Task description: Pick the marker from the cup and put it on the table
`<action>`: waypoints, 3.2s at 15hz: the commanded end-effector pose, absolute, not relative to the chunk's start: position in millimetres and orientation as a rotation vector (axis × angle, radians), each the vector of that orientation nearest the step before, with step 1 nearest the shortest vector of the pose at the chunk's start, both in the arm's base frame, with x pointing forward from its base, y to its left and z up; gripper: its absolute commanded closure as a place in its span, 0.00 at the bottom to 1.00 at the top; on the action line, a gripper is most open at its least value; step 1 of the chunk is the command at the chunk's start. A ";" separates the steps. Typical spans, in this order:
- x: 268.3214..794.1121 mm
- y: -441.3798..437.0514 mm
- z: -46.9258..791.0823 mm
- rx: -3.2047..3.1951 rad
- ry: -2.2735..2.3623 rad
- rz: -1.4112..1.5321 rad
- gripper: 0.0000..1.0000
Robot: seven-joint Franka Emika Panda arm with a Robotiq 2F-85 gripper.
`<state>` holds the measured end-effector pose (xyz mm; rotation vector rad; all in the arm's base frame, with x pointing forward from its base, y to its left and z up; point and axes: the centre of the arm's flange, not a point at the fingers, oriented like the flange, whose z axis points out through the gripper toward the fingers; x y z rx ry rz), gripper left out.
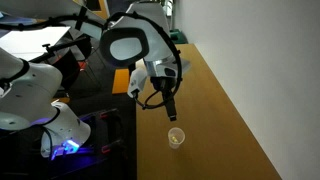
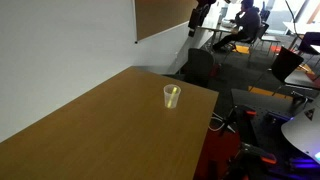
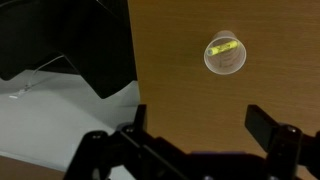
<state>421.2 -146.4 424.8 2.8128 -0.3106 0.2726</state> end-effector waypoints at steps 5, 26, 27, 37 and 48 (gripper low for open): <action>421.2 -146.4 424.8 2.813 -0.311 0.273 0.00; 529.3 -75.0 400.9 2.598 -1.305 0.353 0.00; 503.5 -80.9 403.5 2.628 -1.236 0.385 0.00; 508.9 -75.1 382.7 2.388 -1.655 0.347 0.00; 534.9 -62.2 323.6 1.767 -2.335 0.346 0.00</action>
